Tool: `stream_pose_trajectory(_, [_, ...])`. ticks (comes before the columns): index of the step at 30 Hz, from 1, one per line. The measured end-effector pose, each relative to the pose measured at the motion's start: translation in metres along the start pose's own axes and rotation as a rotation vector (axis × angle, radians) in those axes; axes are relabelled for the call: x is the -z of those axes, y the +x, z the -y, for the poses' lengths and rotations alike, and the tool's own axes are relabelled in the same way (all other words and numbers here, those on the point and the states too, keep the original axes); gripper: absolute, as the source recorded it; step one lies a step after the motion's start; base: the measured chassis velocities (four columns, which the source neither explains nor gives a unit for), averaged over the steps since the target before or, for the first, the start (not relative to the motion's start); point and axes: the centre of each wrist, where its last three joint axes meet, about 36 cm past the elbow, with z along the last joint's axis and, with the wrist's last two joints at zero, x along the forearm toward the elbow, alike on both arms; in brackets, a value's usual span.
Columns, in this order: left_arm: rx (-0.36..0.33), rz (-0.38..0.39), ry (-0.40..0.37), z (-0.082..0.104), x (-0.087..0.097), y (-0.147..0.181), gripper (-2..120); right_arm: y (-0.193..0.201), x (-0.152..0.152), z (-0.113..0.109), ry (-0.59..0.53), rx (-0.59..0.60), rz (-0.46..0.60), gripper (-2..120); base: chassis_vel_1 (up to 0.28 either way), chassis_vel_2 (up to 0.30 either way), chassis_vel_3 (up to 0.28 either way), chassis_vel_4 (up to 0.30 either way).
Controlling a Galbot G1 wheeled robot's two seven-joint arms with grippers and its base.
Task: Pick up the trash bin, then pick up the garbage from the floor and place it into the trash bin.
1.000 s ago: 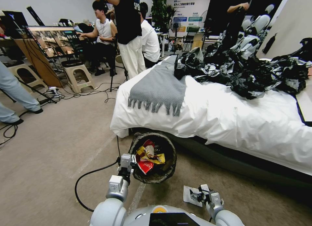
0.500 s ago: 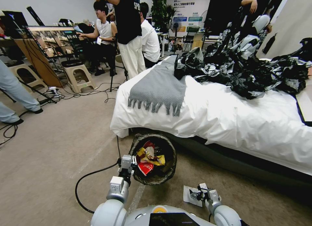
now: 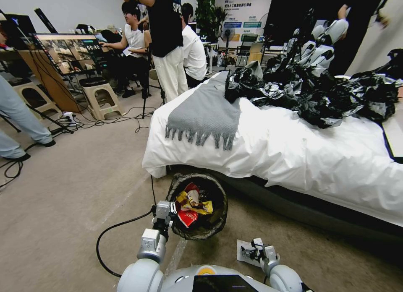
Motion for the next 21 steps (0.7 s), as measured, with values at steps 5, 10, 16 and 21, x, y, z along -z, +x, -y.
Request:
stream_pose_trajectory(5, [0.001, 0.001, 0.001, 0.0, 0.0, 0.0, 0, -0.005, -0.005, -0.005, -0.013, 0.0, -0.002, 100, 0.0, 0.0, 0.0, 0.0])
stream_pose_trajectory(10, [0.002, 0.004, 0.001, 0.0, 0.001, 0.0, 0, -0.008, -0.012, -0.008, -0.011, 0.004, 0.008, 98, 0.0, 0.0, 0.0, 0.0])
stream_pose_trajectory(16, [0.002, 0.004, 0.002, 0.0, 0.001, 0.0, 0, -0.009, -0.014, -0.008, -0.008, 0.011, 0.014, 93, 0.0, 0.0, 0.0, 0.0])
stream_pose_trajectory(21, [0.002, 0.007, 0.002, 0.0, 0.001, -0.001, 0, -0.009, -0.013, -0.007, -0.001, 0.007, 0.021, 93, 0.0, 0.0, 0.0, 0.0])
